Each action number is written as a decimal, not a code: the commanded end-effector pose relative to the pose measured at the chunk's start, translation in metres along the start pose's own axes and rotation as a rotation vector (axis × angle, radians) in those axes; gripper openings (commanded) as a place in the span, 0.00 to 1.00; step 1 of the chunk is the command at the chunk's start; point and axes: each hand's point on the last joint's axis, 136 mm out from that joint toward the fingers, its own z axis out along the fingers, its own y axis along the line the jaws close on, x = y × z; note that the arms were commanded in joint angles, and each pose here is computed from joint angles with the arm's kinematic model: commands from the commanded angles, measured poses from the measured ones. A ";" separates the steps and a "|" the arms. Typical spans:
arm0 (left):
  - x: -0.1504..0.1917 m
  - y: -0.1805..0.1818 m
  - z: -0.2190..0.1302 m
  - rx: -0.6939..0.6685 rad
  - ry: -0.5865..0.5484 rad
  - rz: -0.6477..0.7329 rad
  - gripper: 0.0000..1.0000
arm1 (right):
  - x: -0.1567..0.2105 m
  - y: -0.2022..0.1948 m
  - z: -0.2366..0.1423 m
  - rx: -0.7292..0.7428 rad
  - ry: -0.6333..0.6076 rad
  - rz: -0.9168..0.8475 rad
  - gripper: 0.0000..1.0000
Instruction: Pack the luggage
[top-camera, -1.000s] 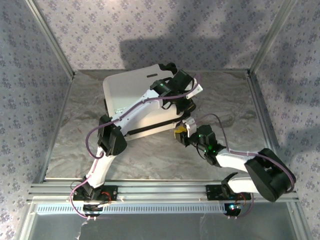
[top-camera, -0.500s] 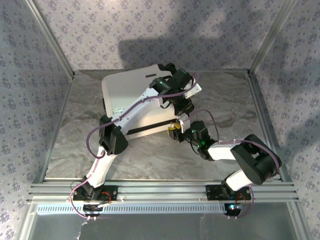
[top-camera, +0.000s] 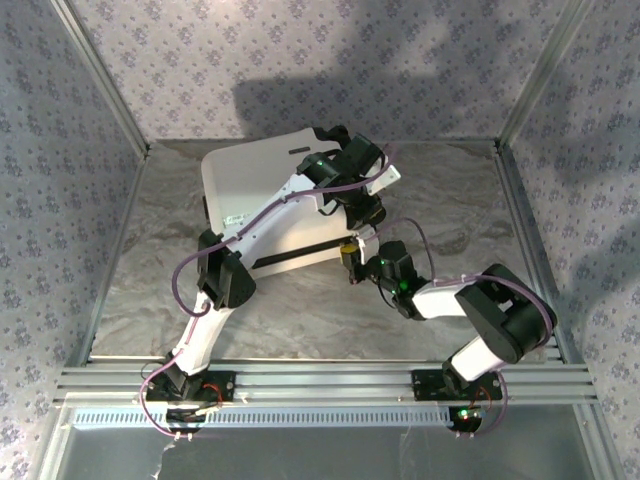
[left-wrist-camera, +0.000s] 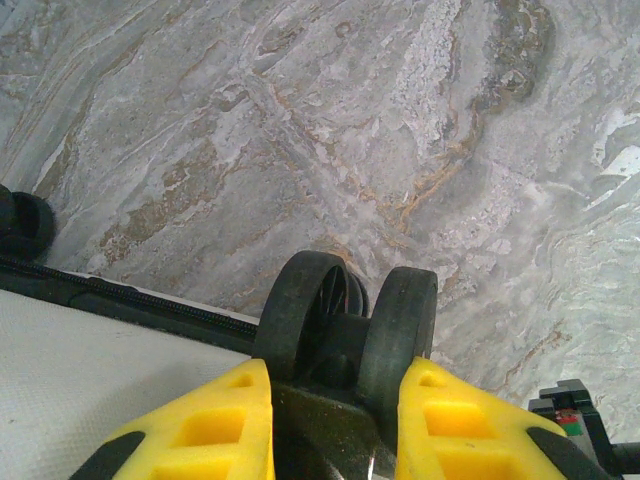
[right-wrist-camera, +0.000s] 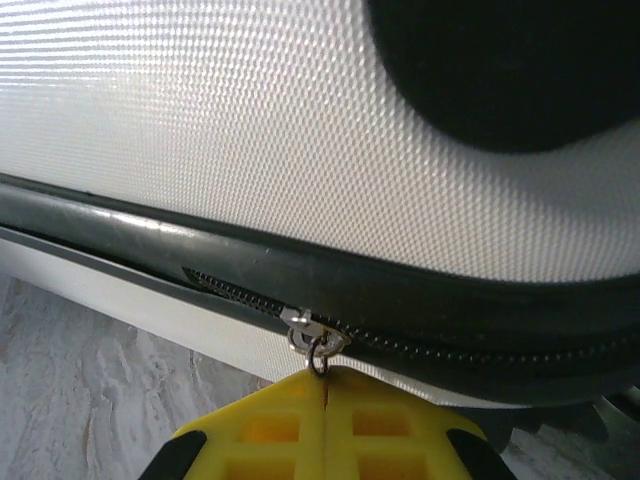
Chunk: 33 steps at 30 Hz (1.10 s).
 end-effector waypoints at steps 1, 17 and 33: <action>0.003 0.007 -0.011 -0.021 0.020 -0.035 0.02 | -0.019 -0.010 -0.011 0.060 -0.062 -0.023 0.00; 0.010 0.006 -0.012 -0.009 0.014 -0.067 0.01 | -0.021 -0.073 -0.037 0.327 -0.097 0.088 0.00; 0.006 0.010 -0.021 -0.031 0.018 -0.061 0.17 | -0.014 -0.046 -0.043 0.179 -0.096 0.042 0.00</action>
